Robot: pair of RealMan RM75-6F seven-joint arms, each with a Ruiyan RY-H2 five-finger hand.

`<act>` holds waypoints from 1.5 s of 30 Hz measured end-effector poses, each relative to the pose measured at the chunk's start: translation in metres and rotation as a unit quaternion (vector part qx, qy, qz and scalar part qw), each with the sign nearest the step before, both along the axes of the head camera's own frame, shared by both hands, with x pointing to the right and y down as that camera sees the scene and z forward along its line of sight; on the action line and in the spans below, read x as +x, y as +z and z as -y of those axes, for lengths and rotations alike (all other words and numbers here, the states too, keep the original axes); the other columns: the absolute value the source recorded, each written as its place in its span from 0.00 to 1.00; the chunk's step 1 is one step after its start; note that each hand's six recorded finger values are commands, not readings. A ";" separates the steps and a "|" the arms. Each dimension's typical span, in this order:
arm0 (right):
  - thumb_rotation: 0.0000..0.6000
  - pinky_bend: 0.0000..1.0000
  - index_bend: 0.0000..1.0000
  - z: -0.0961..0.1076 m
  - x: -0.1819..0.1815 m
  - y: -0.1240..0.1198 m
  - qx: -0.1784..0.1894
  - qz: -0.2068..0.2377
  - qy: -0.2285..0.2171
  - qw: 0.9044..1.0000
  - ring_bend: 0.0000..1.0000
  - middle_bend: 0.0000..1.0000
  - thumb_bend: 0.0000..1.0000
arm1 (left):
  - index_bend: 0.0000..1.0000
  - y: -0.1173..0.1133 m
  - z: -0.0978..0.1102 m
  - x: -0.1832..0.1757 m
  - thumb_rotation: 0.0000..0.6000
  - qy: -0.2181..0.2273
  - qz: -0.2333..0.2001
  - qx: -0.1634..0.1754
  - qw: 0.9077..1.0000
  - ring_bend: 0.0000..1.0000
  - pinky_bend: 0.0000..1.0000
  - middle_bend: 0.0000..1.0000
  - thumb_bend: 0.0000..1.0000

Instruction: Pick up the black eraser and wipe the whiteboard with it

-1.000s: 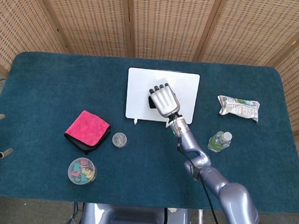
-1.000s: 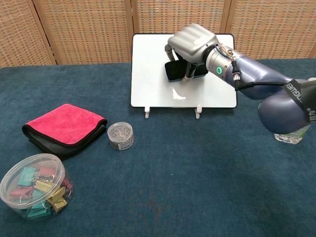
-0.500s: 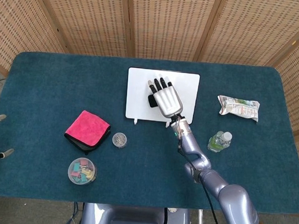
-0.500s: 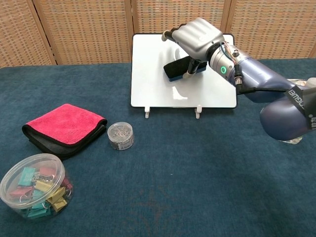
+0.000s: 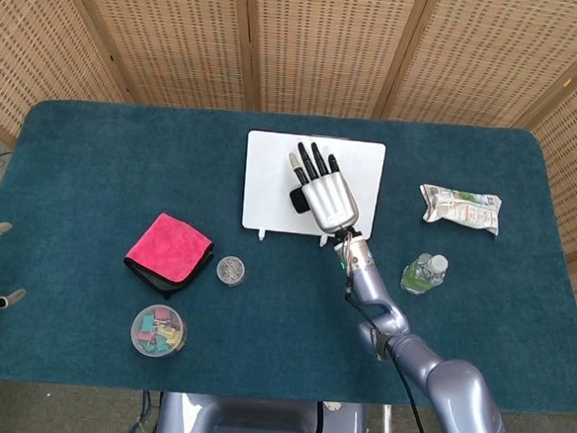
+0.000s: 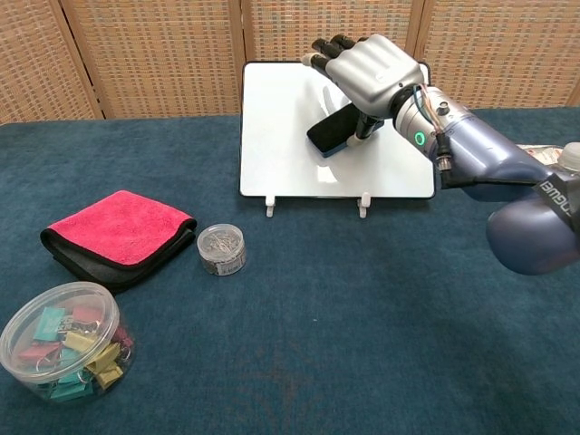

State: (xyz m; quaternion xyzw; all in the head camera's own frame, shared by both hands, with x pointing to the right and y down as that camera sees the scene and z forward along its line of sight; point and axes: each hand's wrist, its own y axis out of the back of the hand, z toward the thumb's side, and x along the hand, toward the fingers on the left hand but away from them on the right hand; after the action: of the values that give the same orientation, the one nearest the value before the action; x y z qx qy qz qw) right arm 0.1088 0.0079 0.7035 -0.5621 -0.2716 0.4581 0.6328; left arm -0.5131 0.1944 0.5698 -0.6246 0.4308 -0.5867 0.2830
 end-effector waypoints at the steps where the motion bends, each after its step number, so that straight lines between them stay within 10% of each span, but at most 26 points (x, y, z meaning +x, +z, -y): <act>1: 1.00 0.09 0.00 0.000 0.000 0.000 -0.001 0.000 0.000 1.000 0.00 0.00 0.00 | 0.00 0.000 0.000 0.001 1.00 0.001 0.000 -0.001 1.000 0.00 0.00 0.00 0.00; 31: 1.00 0.00 0.00 0.000 0.024 0.008 0.022 -0.076 0.014 0.997 0.00 0.00 0.00 | 0.00 -0.005 -0.006 0.006 1.00 0.010 0.001 0.005 1.000 0.00 0.00 0.00 0.00; 45: 1.00 0.00 0.00 -0.006 0.027 -0.034 0.042 -0.012 -0.025 0.999 0.00 0.00 0.00 | 0.00 -0.007 -0.005 0.005 1.00 0.009 -0.008 0.004 1.000 0.00 0.00 0.00 0.00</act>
State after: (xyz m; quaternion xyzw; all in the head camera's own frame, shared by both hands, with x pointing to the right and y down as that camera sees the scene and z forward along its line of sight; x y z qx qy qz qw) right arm 0.1356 0.0142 0.6699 -0.5358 -0.2690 0.4373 0.6704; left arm -0.5079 0.1996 0.5633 -0.6317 0.4297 -0.5780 0.2869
